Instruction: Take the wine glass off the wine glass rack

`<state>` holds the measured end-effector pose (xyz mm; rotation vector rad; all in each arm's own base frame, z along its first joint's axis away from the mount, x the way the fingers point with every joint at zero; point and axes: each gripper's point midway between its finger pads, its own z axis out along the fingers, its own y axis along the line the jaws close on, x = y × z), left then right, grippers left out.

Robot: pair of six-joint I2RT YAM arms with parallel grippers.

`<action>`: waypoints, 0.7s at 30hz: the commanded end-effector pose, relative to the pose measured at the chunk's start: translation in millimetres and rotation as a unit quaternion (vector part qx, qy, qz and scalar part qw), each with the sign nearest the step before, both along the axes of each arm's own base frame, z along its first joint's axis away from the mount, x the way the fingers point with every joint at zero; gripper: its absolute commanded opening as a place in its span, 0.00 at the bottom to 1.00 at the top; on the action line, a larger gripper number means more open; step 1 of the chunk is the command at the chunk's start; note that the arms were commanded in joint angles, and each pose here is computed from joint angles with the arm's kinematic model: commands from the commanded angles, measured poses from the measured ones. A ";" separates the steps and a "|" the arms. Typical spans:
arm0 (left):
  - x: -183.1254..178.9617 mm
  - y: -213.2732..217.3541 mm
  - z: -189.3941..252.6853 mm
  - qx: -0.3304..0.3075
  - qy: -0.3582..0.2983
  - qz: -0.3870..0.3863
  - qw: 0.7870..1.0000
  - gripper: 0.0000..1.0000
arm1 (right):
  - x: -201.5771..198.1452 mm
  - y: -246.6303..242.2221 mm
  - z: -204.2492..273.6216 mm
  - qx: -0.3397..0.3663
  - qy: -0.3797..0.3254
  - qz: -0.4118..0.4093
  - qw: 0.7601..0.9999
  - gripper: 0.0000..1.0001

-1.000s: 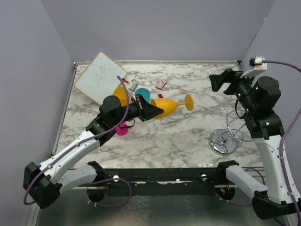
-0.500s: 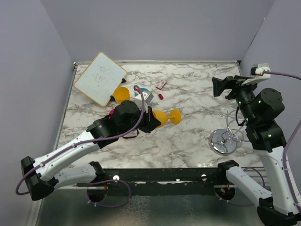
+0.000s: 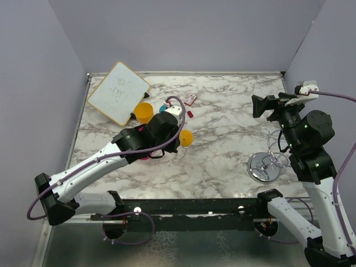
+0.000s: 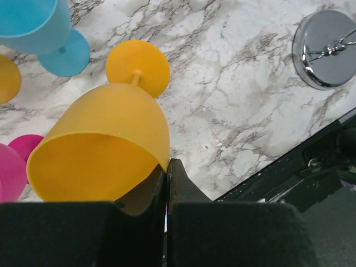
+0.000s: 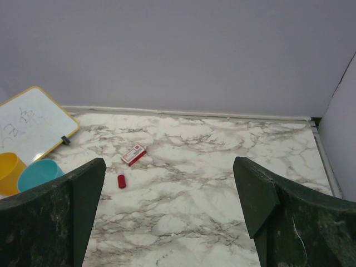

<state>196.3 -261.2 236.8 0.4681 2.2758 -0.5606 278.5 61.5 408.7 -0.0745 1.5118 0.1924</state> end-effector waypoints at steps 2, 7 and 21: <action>2.6 13.4 -10.3 0.065 0.011 0.013 0.998 0.00 | -2.6 -5.8 22.5 -0.006 -0.030 -0.017 0.999 1.00; 4.2 14.7 -23.7 0.126 0.036 0.003 0.991 0.00 | -4.0 -7.9 19.7 -0.012 -0.029 -0.022 0.999 1.00; -3.0 28.6 -40.7 0.193 0.073 -0.011 0.979 0.00 | -10.0 -9.3 19.8 -0.022 -0.040 -0.025 0.999 1.00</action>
